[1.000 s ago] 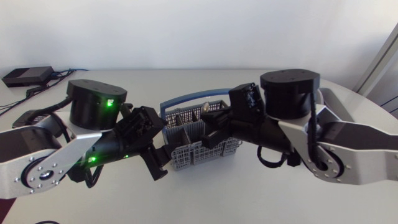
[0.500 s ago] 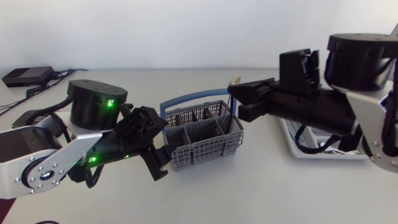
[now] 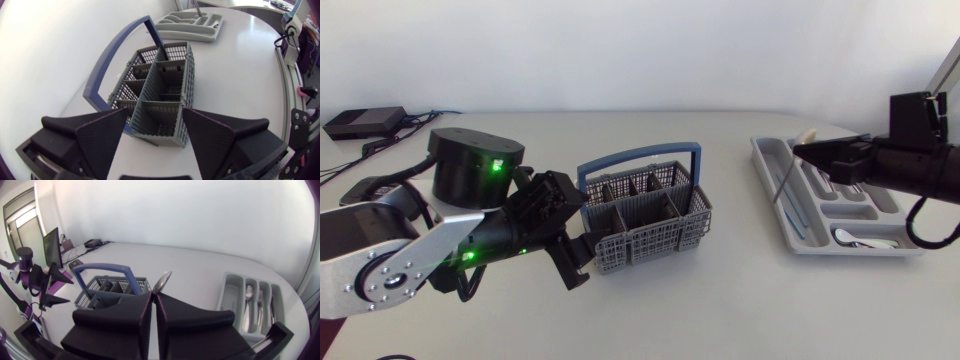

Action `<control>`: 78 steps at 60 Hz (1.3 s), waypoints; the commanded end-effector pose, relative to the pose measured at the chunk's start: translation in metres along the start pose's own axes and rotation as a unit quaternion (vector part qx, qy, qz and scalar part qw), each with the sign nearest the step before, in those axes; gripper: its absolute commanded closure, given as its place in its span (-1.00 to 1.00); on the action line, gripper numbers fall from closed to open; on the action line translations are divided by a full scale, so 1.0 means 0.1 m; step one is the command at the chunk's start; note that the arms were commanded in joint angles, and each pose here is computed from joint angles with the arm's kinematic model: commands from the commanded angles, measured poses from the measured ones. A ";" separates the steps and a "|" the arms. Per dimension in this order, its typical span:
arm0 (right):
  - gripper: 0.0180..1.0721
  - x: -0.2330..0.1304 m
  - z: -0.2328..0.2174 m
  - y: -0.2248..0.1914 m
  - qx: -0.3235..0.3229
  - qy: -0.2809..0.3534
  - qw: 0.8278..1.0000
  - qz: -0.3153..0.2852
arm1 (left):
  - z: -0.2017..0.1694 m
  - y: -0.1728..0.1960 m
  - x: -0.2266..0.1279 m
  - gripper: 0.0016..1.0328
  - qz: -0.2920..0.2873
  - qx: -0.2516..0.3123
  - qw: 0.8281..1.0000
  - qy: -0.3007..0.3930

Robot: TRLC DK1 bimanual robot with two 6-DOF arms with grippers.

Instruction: Unload the cutlery basket into the drawer organizer.

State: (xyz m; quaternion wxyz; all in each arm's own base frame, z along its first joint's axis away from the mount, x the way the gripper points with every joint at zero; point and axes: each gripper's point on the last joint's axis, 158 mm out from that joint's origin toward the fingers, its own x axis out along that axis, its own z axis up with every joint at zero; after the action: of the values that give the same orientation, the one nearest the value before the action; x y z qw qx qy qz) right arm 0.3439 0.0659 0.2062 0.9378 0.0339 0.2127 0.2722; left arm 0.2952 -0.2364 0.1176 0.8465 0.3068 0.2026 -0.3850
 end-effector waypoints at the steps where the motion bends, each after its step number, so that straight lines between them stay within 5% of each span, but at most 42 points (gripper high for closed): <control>1: 0.88 -0.07 -0.18 -0.23 -0.022 0.018 1.000 -0.013 | -0.09 -0.03 0.01 -0.49 -0.004 -0.013 1.000 0.011; 21: 0.88 -0.35 -0.62 -1.00 -0.100 0.081 0.989 -0.072 | -0.10 -0.05 0.01 -0.49 -0.007 -0.012 1.000 0.014; 43: 0.88 -0.57 -1.18 -1.70 -0.271 0.172 0.937 -0.136 | -0.14 -0.10 0.05 -0.49 -0.014 -0.010 1.000 0.026; 78: 0.85 -0.50 -1.88 -2.48 -0.357 0.258 0.882 -0.169 | -0.14 -0.12 0.03 -0.49 -0.003 0.003 0.999 0.043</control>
State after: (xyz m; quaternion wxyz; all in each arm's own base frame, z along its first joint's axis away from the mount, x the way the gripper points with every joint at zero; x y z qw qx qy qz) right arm 0.3582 -0.1854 0.0287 0.8420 -0.4032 0.3258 0.1493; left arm 0.2858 -0.2329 0.1004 0.8323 0.3308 0.2336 -0.3785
